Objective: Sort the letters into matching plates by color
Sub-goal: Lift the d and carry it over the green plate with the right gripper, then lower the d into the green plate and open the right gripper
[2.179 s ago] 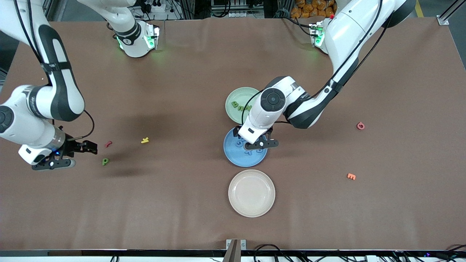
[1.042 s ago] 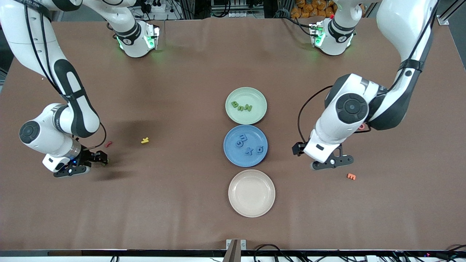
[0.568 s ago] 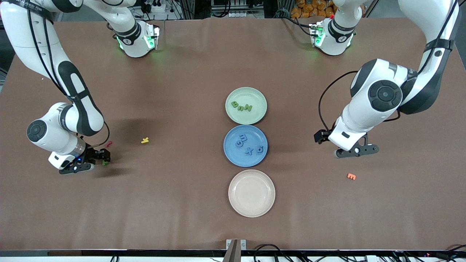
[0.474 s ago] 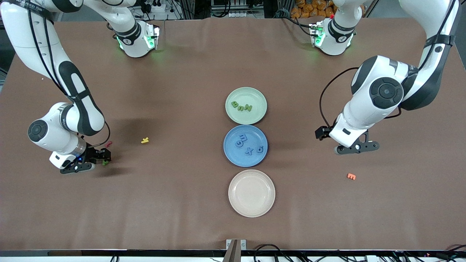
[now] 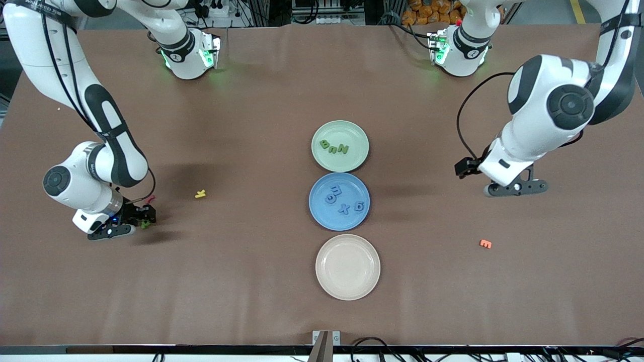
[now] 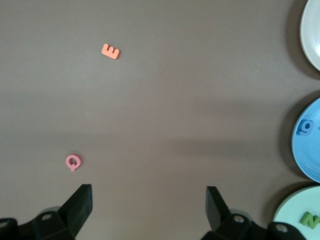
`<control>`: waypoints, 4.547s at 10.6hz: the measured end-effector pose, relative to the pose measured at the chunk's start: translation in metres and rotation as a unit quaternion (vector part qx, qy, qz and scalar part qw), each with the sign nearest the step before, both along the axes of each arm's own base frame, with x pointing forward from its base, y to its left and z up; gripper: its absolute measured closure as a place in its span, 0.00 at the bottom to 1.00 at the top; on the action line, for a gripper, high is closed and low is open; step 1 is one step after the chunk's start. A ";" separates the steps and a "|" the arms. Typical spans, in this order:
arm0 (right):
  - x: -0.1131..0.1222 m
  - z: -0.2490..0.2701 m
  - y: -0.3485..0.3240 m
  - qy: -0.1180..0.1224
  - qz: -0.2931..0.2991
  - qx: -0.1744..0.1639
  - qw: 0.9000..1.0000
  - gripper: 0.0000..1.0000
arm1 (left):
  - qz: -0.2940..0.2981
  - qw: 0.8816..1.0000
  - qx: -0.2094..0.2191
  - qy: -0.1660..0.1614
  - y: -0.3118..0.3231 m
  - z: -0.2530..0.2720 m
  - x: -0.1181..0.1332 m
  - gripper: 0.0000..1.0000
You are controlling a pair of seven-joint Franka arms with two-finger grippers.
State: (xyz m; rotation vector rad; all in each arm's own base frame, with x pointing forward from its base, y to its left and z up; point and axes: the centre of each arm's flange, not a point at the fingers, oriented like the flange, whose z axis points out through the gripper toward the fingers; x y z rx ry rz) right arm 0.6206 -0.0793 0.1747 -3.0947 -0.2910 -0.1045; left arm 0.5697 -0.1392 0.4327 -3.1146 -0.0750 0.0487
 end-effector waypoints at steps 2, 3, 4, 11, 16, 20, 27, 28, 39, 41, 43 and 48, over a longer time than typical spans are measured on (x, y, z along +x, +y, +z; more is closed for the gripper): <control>-0.001 -0.002 0.002 -0.015 0.001 -0.005 1.000 0.47 | 0.005 1.000 -0.001 -0.010 0.011 0.024 -0.011 0.00; -0.001 0.000 0.002 -0.020 0.001 -0.006 1.000 0.62 | 0.009 1.000 0.002 -0.015 0.016 0.038 -0.016 0.00; -0.001 0.001 0.002 -0.022 0.001 -0.007 1.000 0.73 | 0.014 1.000 0.003 -0.025 0.021 0.055 -0.020 0.00; 0.010 0.027 0.011 0.008 0.005 0.006 1.000 0.73 | 0.004 0.998 -0.019 -0.063 0.070 0.177 -0.036 0.00; 0.031 0.068 0.053 0.022 -0.039 0.020 0.999 0.73 | -0.014 0.997 -0.017 -0.071 0.074 0.183 -0.024 0.00; 0.043 0.094 0.112 0.041 -0.108 0.030 0.993 0.73 | -0.028 0.996 -0.019 -0.085 0.074 0.197 -0.007 0.00; 0.011 0.119 0.284 0.076 -0.216 0.055 0.972 0.73 | -0.008 0.999 -0.015 -0.033 0.114 0.219 -0.020 0.00; 0.004 0.122 0.303 0.082 -0.227 0.059 0.969 0.73 | -0.008 0.999 -0.015 -0.032 0.114 0.217 -0.018 0.00; -0.135 0.144 0.552 0.102 -0.294 0.102 0.945 0.73 | -0.027 0.998 -0.019 -0.047 0.077 0.206 -0.001 0.00; -0.174 0.140 0.590 0.103 -0.293 0.092 0.946 0.73 | -0.023 0.998 -0.020 -0.062 0.082 0.208 0.003 0.00; -0.210 0.120 0.619 0.084 -0.296 0.064 0.949 0.73 | -0.010 0.998 -0.023 -0.066 0.082 0.210 0.003 0.00; -0.242 0.093 0.640 0.085 -0.283 0.045 0.954 0.71 | 0.014 0.997 -0.029 -0.067 0.073 0.212 0.002 0.00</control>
